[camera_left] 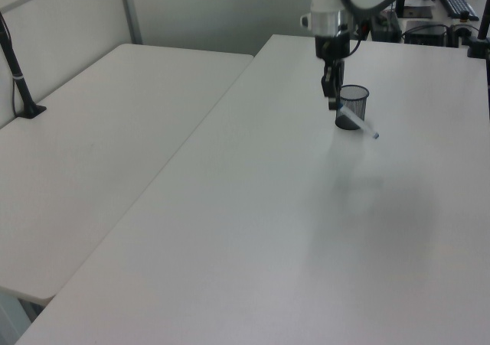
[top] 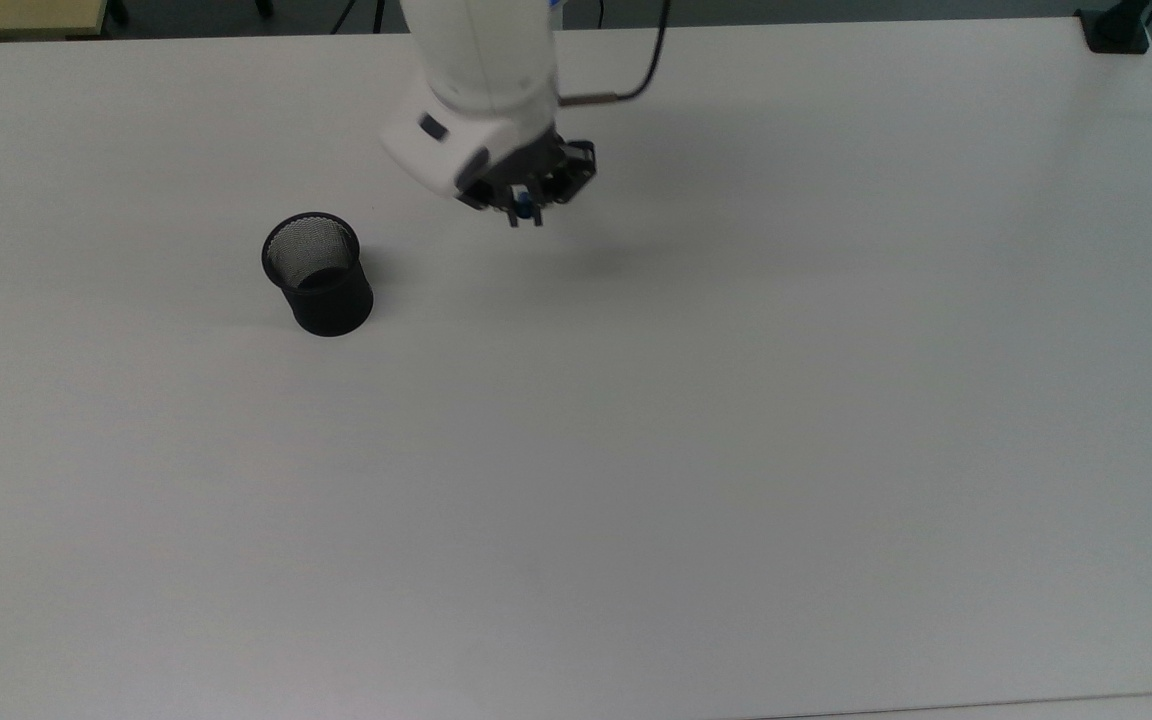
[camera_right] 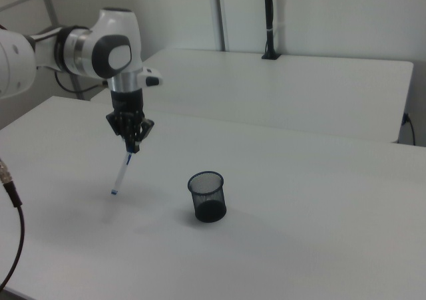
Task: Remove the marker
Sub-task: 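Carry the marker beside the cup and lower it to the table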
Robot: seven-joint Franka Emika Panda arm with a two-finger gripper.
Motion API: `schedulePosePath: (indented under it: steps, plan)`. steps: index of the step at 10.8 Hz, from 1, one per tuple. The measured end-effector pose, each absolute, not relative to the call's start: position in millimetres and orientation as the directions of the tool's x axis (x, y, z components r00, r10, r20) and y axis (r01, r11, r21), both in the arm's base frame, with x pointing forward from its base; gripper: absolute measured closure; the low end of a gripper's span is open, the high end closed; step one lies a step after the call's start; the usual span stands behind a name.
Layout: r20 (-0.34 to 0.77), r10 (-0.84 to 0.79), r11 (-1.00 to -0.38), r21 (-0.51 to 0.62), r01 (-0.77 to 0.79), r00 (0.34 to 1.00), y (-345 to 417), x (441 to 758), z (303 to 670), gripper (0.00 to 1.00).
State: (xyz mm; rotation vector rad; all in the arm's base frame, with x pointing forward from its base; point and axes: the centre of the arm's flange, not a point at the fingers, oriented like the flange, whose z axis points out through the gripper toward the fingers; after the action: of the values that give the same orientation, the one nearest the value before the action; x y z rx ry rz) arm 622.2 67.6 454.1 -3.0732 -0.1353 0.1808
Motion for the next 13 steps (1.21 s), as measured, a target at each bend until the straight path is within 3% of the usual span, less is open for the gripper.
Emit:
schedulePosePath:
  steps: [2, 4, 12, 13]
  plan:
    - [-0.159, 0.095, -0.994, -0.077, 0.084, 0.983, 93, 628, 416, 0.82]
    - [-0.098, 0.051, -0.996, -0.080, 0.044, 0.994, 109, 638, 392, 0.82]
    - [-0.011, 0.013, -0.999, -0.038, 0.012, 1.000, 125, 647, 335, 0.81]
    - [-0.007, 0.003, -1.000, -0.023, 0.003, 1.000, 125, 647, 328, 0.71]
